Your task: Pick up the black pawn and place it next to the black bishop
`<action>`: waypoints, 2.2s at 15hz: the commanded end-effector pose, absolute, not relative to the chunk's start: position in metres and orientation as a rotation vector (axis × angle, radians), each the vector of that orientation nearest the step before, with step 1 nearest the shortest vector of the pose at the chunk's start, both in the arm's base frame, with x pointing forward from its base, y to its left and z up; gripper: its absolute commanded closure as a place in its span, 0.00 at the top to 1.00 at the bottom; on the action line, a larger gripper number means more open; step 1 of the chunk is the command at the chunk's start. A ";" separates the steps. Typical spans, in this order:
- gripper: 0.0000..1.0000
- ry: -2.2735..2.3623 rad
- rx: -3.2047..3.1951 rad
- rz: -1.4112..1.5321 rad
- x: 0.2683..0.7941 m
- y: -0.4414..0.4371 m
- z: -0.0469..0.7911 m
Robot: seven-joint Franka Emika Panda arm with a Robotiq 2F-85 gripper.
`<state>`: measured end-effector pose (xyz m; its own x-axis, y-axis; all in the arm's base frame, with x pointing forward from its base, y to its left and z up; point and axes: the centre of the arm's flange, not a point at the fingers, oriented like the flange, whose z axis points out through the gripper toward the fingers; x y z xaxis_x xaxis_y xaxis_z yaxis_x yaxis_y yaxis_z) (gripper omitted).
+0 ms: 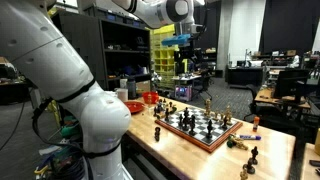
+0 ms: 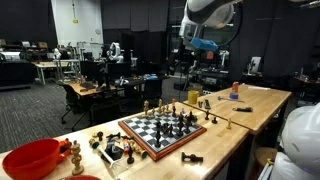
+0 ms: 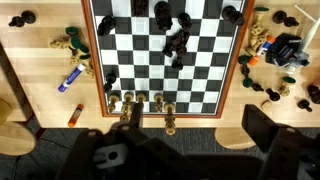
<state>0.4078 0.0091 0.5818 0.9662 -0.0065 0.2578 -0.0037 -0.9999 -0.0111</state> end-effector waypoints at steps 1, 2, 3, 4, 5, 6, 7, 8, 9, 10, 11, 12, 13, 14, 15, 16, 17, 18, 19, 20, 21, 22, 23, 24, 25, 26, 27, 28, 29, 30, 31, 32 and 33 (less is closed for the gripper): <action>1.00 0.008 -3.104 -0.408 0.408 0.009 0.582; 1.00 0.008 -3.104 -0.409 0.408 0.009 0.582; 1.00 0.008 -3.104 -0.410 0.408 0.009 0.583; 1.00 0.008 -3.104 -0.410 0.408 0.009 0.583; 1.00 0.008 -3.104 -0.410 0.408 0.009 0.583; 1.00 0.008 -3.104 -0.410 0.408 0.009 0.583; 1.00 0.008 -3.104 -0.410 0.408 0.009 0.583; 1.00 0.008 -3.104 -0.411 0.408 0.009 0.583; 1.00 0.008 -3.104 -0.411 0.408 0.009 0.583; 1.00 0.008 -3.104 -0.411 0.408 0.009 0.583; 1.00 0.008 -3.104 -0.411 0.408 0.009 0.583; 1.00 0.008 -3.104 -0.411 0.408 0.009 0.583; 1.00 0.008 -3.104 -0.411 0.408 0.009 0.583; 1.00 0.008 -3.104 -0.411 0.408 0.009 0.583; 1.00 0.008 -3.104 -0.411 0.408 0.009 0.583; 1.00 0.008 -3.104 -0.411 0.408 0.009 0.583; 1.00 0.008 -3.104 -0.411 0.408 0.009 0.583; 1.00 0.008 -3.104 -0.411 0.408 0.009 0.583; 1.00 0.008 -3.104 -0.411 0.408 0.009 0.583; 1.00 0.008 -3.104 -0.411 0.408 0.009 0.583; 1.00 0.008 -3.104 -0.411 0.408 0.009 0.583; 1.00 0.008 -3.104 -0.411 0.408 0.009 0.583; 1.00 0.008 -3.104 -0.411 0.408 0.009 0.583; 1.00 0.008 -3.104 -0.411 0.408 0.009 0.583; 1.00 0.008 -3.104 -0.411 0.408 0.009 0.583; 1.00 0.008 -3.104 -0.411 0.408 0.009 0.583; 1.00 0.008 -3.104 -0.411 0.408 0.009 0.583; 1.00 0.008 -3.104 -0.411 0.408 0.009 0.583; 1.00 -0.012 -3.112 -0.413 0.405 0.016 0.581; 1.00 -0.033 -3.128 -0.420 0.401 0.029 0.579; 1.00 -0.057 -3.139 -0.419 0.399 0.040 0.578; 1.00 -0.076 -3.154 -0.428 0.395 0.058 0.574; 1.00 -0.095 -3.164 -0.436 0.392 0.074 0.571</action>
